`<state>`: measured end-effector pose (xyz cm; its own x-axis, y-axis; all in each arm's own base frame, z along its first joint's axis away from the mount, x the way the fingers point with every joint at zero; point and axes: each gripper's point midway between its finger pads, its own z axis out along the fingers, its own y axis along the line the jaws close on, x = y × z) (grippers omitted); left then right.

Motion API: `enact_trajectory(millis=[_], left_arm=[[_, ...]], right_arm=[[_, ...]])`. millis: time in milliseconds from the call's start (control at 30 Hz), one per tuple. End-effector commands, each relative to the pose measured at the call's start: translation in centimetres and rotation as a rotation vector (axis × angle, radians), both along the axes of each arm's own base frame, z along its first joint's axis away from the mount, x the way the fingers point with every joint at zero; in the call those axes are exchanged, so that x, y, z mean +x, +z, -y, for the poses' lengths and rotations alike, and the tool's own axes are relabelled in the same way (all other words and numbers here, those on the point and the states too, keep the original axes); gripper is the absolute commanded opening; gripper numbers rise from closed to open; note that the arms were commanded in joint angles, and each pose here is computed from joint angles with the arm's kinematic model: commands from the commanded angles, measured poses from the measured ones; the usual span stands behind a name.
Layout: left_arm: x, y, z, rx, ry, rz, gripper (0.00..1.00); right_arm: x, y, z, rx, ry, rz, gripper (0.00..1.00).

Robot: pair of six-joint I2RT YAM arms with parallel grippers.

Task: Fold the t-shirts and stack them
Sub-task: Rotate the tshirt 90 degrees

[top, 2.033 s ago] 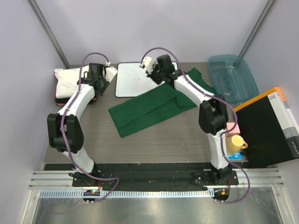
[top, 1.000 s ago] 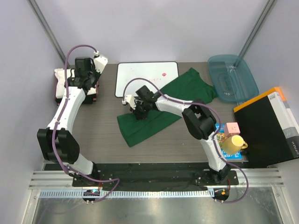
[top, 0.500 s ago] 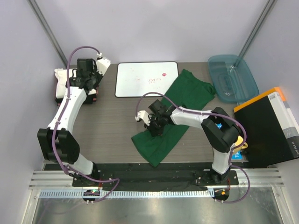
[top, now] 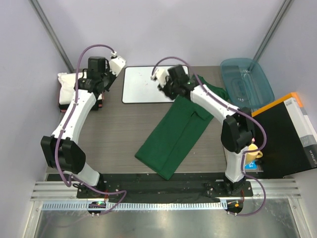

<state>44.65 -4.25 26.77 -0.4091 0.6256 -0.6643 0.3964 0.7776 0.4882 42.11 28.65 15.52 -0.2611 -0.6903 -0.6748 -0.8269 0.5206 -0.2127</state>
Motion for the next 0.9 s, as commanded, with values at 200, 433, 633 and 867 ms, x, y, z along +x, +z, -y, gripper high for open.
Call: enact_trajectory(millis=[200,433,633,867], left_arm=[[2.1,1.3,1.0,0.020,-0.015,0.033,0.00],[2.7,0.4,0.8,0.043,-0.004,0.018,0.00],[3.3,0.0,0.8,0.046,0.004,0.011,0.00],[4.1,-0.1,0.8,0.057,0.004,0.010,0.00]], right_arm=[[16.4,-2.9,10.0,-0.190,-0.446,0.213,0.01],[19.0,-4.2,11.1,-0.228,-0.467,0.244,0.01],[18.8,-6.5,11.4,-0.265,-0.463,0.218,0.01],[19.0,-9.5,12.1,-0.327,-0.469,0.196,0.01]])
